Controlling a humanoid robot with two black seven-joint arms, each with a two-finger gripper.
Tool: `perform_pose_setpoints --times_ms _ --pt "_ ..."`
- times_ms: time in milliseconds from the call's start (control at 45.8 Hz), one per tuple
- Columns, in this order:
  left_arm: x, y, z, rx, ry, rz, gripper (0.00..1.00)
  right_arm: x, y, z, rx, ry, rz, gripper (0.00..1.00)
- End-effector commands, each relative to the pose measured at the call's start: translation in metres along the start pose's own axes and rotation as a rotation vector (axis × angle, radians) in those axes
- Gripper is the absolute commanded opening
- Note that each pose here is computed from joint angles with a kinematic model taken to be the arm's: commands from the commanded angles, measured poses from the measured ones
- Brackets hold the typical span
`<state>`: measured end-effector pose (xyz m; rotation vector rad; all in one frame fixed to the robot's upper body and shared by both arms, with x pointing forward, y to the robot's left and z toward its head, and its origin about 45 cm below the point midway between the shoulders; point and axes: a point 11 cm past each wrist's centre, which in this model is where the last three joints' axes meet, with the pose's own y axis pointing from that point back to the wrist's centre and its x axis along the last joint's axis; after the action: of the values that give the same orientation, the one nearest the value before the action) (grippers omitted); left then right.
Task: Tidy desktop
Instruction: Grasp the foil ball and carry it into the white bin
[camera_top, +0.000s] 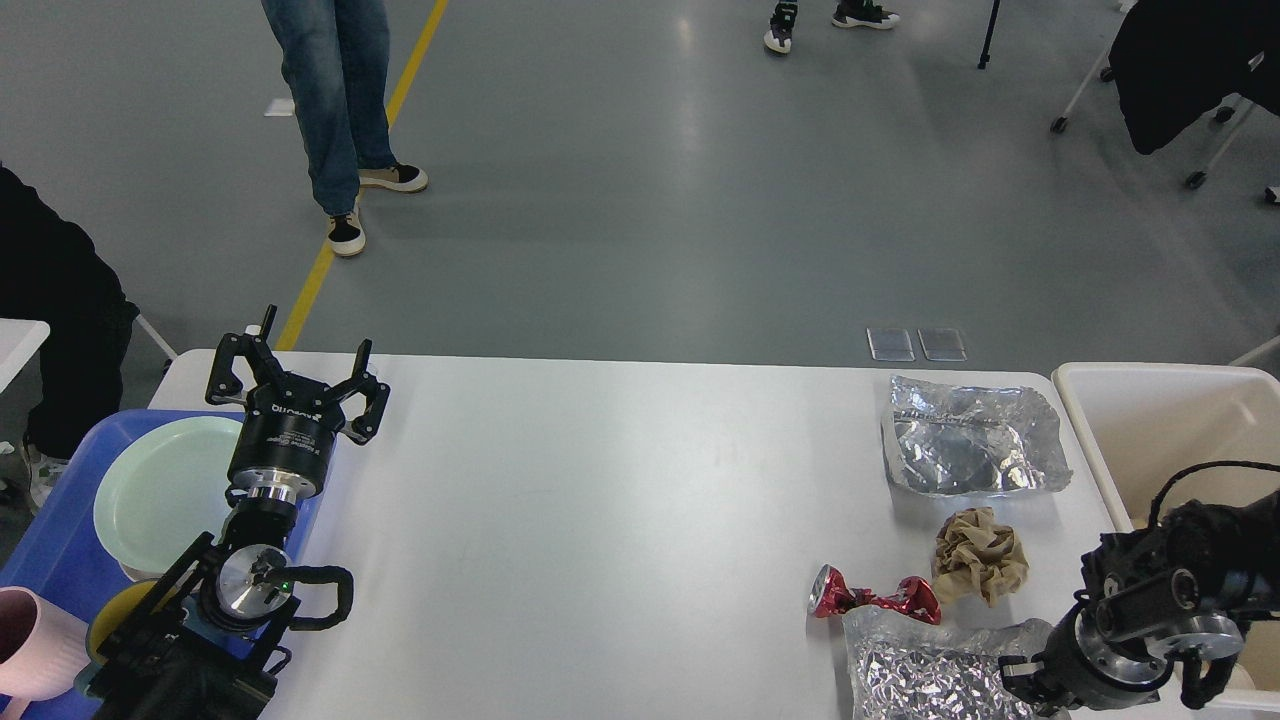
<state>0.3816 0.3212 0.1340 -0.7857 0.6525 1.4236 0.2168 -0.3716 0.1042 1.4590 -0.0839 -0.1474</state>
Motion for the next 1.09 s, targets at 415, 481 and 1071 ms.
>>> perform_pose_setpoints --times_ms 415,481,1071 --pt "0.0 0.0 0.0 0.0 0.0 0.0 0.96 0.023 0.163 -0.025 0.155 0.016 -0.086 0.0" --pt "0.0 0.0 0.0 0.0 0.0 0.0 0.97 0.03 0.191 -0.034 0.187 0.011 -0.087 0.0" --pt "0.0 0.0 0.0 0.0 0.0 0.0 0.96 0.076 0.329 -0.037 0.182 -0.174 0.273 0.0"
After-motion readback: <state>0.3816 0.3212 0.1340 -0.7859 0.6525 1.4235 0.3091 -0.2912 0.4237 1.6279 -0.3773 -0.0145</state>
